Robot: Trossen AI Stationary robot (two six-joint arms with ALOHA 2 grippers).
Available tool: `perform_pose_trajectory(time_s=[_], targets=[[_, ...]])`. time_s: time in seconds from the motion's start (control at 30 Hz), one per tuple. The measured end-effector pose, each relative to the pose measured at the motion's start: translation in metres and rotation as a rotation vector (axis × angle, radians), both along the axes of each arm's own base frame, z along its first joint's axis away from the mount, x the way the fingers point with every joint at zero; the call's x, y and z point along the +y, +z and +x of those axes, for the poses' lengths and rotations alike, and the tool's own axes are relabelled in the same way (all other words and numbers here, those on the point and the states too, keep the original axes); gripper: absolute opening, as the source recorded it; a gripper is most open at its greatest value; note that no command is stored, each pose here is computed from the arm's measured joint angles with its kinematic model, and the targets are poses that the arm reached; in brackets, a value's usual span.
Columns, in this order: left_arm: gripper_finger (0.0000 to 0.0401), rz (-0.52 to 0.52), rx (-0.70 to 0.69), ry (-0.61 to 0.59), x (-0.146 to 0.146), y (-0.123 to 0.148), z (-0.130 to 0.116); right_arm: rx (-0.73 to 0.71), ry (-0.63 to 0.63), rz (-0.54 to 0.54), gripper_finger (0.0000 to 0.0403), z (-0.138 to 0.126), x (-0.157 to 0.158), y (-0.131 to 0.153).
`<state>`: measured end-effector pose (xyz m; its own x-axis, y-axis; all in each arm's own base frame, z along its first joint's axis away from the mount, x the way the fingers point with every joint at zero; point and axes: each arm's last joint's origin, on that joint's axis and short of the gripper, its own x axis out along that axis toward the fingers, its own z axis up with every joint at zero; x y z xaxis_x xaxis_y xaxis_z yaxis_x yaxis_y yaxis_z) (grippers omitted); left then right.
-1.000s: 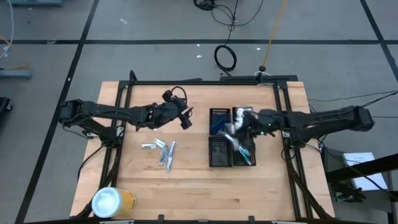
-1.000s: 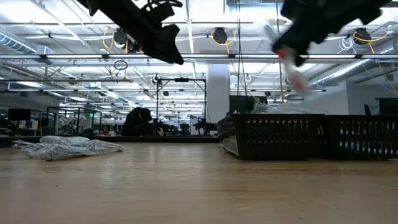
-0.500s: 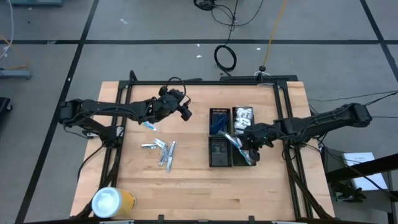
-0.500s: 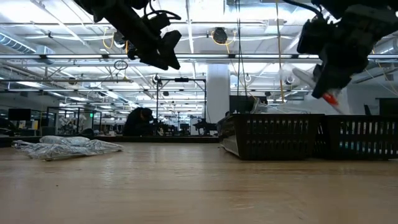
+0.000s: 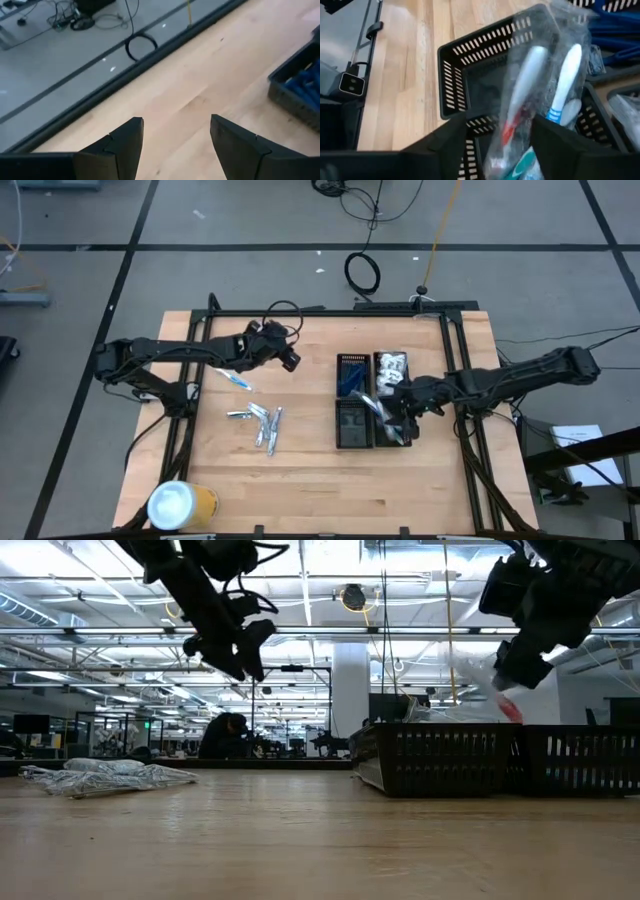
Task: Pick & Place Travel size toiletries
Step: Put the orange toothbrush into the bottom right black basket, then put the blue toothbrush into the bottom right black basket
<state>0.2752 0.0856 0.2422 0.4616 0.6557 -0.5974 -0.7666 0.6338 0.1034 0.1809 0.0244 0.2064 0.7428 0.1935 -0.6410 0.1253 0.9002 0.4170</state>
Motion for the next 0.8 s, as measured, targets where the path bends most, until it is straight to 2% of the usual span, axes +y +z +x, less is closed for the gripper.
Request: perform_pose_trajectory(time_s=[0.2,0.3,0.4,0.5,0.6,0.7,0.8], targets=[[0.0227,-0.021,0.046,0.003,0.0,-0.004,-0.004,0.047,-0.018,0.016,0.0268,-0.008,-0.001,0.0],[0.0227,-0.048,0.077,0.023,-0.001,-0.007,-0.007,0.042,-0.017,0.016,0.0278,-0.01,-0.001,0.001],[0.0227,-0.118,0.127,0.097,-0.003,-0.013,-0.016,0.008,-0.018,0.005,0.028,-0.01,-0.001,0.004],[0.0227,-0.212,0.154,0.246,-0.001,-0.02,-0.029,-0.074,-0.01,-0.063,0.0277,-0.006,-0.002,0.01],[0.0227,-0.301,0.149,0.384,0.0,-0.024,-0.039,-0.175,-0.011,-0.178,0.0272,-0.001,-0.005,0.016],[0.0227,-0.367,0.168,0.437,0.0,-0.026,-0.045,-0.26,-0.017,-0.279,0.0268,0.003,-0.009,0.023],[0.0227,-0.442,0.222,0.518,0.0,-0.034,-0.051,-0.348,-0.014,-0.328,0.0268,0.007,-0.013,0.03]])
